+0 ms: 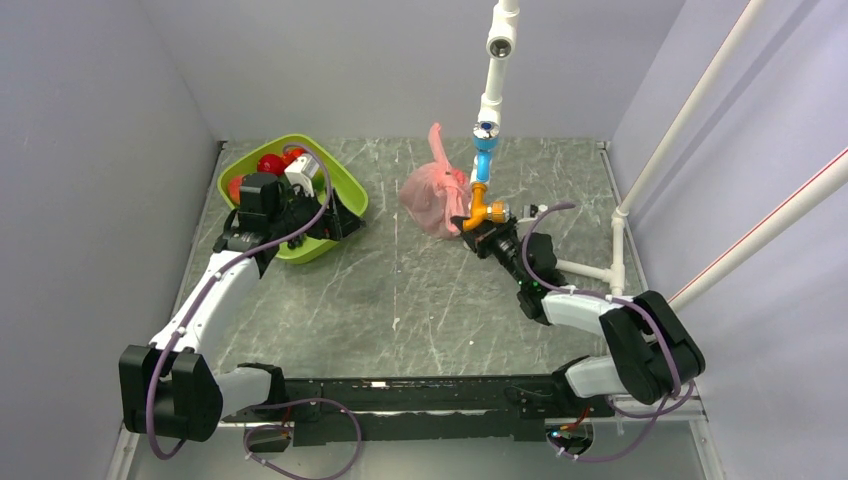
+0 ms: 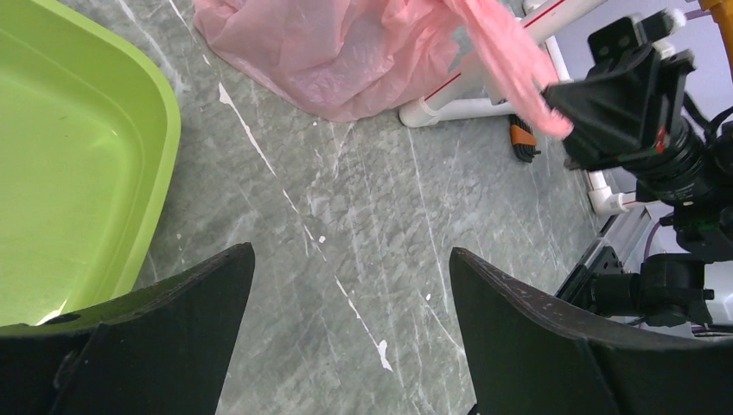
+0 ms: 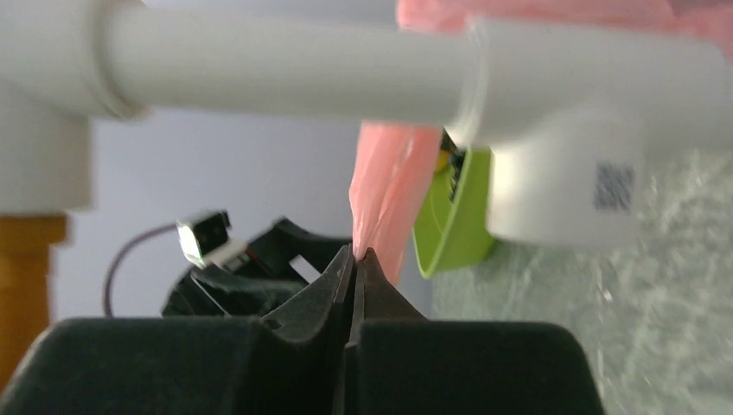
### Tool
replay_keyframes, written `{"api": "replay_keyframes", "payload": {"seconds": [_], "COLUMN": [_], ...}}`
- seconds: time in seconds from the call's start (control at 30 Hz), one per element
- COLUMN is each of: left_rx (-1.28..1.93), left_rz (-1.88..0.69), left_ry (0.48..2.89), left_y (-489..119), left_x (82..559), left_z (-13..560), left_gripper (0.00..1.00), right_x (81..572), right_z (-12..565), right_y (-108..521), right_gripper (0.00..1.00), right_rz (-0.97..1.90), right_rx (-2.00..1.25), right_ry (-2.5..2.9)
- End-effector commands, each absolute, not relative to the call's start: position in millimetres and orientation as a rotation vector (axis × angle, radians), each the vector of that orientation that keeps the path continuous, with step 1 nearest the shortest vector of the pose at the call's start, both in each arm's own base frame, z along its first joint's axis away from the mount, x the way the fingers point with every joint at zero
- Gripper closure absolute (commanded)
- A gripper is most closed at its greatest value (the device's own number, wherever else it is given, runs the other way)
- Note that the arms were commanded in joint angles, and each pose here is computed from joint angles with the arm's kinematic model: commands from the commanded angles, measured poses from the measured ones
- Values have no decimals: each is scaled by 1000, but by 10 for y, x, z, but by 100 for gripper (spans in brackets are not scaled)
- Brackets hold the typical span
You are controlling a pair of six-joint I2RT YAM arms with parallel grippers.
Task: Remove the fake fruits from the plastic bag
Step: Move the plastic bag to the center of the board, then untie the plastic bag at the center of the board.
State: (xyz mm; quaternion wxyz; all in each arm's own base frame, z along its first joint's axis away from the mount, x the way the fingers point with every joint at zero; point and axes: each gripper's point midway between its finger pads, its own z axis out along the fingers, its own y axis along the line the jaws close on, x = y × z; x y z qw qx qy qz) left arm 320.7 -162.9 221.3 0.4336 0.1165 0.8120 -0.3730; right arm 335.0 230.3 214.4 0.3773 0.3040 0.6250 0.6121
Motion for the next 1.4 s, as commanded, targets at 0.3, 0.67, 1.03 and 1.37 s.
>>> {"api": "replay_keyframes", "payload": {"seconds": [0.3,0.67,1.03,1.37], "left_rx": [326,507,663,749], "left_rz": [-936,-859,-542,-595], "left_ry": [1970,2079,2173,2297], "left_y": [-1665,-2022,-2105,-2377], "left_x": [3224,3070,3074,3296], "left_z": [2395,2124,1896,1716], "left_gripper": [10,14,14,11], "right_x": [2128,1592,1472,1481], "right_z": [1658,1578,1426,1287], "right_y": [2651,2640,2587,2519], "right_gripper": [100,100,100,100], "right_rz": [1691,1676,1667,1589], "right_rx": [268,151,153,177], "right_ry": [1855,1910,1951,1988]}}
